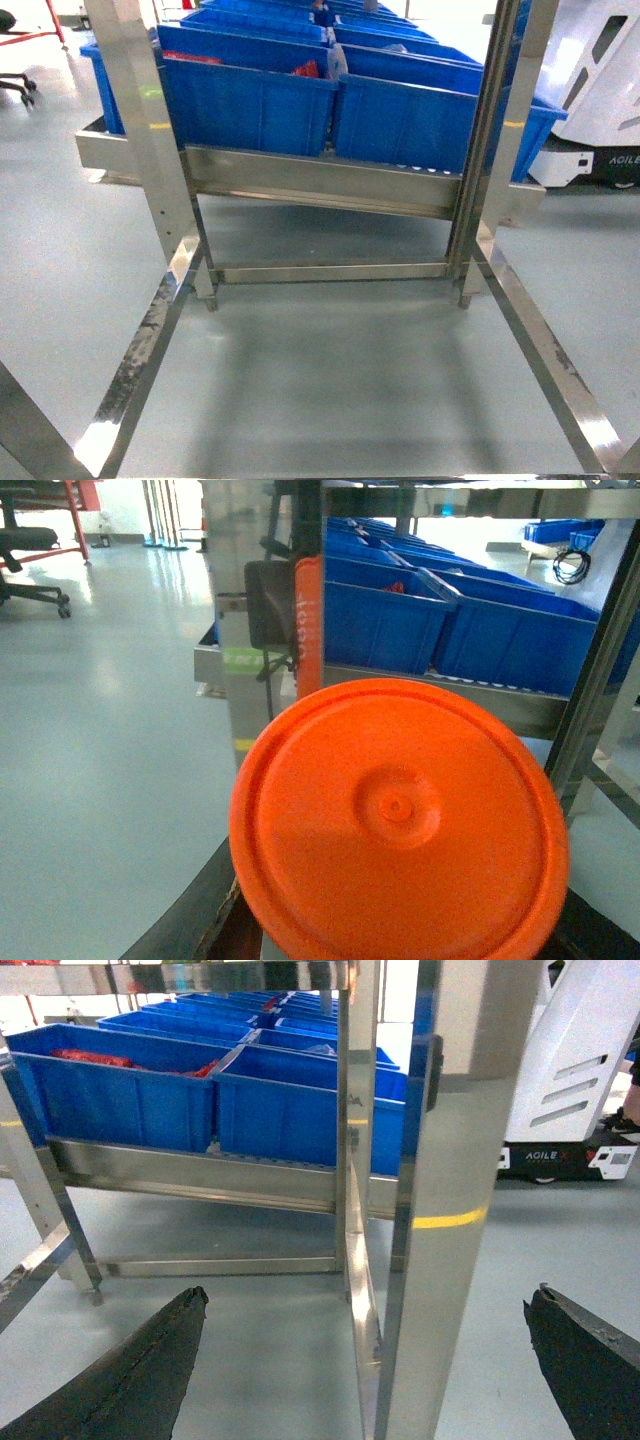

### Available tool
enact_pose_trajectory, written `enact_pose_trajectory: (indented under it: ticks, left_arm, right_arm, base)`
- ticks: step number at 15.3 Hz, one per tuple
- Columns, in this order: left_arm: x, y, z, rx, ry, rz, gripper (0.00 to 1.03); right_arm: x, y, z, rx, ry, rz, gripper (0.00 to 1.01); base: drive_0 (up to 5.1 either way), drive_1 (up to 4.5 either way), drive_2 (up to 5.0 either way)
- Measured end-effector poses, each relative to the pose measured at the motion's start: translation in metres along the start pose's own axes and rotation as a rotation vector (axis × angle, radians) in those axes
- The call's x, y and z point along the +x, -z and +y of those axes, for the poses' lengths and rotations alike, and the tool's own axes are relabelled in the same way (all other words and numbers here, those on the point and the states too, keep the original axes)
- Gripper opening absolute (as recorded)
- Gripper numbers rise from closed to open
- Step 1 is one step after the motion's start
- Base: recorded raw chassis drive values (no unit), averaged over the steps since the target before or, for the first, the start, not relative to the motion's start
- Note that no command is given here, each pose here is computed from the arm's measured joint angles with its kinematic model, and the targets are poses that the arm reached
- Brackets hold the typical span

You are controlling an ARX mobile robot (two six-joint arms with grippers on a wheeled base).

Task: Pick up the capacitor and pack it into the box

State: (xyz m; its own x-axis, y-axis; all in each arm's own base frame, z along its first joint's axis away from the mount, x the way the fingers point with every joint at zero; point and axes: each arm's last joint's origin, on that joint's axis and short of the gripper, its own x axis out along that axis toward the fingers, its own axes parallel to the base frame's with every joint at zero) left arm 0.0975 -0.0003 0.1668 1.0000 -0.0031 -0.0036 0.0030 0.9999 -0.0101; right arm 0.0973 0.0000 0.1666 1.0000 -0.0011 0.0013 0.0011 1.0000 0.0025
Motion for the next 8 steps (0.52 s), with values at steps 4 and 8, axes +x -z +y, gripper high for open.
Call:
enact_pose_trajectory:
  ticks: [4, 8]
  left_arm:
    - [0.0, 0.0, 0.0, 0.0, -0.001, 0.0, 0.44]
    - [0.0, -0.0002, 0.0, 0.0, 0.0, -0.002, 0.44]
  right_arm:
    - [0.0, -0.0001, 0.0, 0.0, 0.0, -0.001, 0.98]
    - [0.0, -0.0001, 0.0, 0.0, 0.0, -0.001, 0.98]
  base:
    - [-4.8, 1.42, 3.5]
    - [-4.9, 1.29, 3.5]
